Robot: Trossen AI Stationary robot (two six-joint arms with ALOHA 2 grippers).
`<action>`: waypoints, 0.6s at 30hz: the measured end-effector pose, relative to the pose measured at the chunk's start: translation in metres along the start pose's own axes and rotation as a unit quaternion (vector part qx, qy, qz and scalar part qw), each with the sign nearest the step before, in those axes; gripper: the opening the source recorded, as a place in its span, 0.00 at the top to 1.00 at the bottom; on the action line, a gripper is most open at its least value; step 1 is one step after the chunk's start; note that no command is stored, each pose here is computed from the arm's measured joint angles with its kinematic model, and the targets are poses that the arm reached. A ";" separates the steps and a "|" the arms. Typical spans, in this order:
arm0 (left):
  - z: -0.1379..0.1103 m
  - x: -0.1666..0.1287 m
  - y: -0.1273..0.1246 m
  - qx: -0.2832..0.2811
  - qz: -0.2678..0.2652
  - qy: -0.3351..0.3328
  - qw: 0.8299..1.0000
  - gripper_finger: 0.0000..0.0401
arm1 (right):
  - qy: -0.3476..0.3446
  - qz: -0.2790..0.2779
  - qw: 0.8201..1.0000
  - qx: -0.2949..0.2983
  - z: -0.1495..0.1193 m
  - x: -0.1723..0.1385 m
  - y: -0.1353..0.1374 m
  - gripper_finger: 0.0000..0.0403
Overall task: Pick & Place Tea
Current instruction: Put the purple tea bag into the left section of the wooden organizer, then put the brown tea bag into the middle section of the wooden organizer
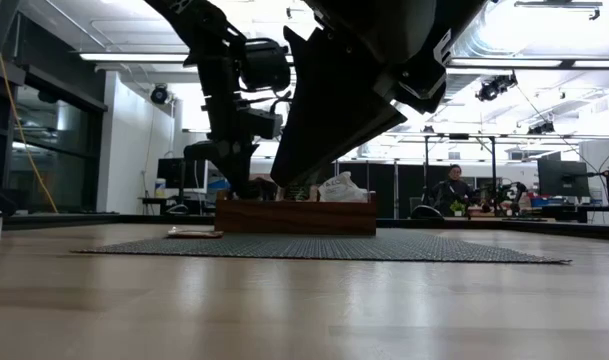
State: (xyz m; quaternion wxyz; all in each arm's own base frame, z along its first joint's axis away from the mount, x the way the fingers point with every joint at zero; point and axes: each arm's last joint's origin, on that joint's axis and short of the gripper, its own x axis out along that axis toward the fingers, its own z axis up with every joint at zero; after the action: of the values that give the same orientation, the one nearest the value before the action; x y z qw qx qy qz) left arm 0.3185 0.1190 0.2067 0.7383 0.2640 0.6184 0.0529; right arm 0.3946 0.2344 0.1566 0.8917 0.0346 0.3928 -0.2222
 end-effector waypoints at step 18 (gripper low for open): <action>-0.030 -0.066 0.011 -0.125 -0.092 -0.118 0.981 0.61 | -0.039 -0.024 0.999 -0.012 0.014 0.010 -0.008 1.00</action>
State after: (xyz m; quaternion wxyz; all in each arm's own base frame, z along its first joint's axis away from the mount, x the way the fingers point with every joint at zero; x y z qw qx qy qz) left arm 0.2776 0.1117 0.2678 0.8351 0.1159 0.5369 0.0303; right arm 0.4074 0.2202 0.1600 0.9010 0.0054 0.3612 -0.2403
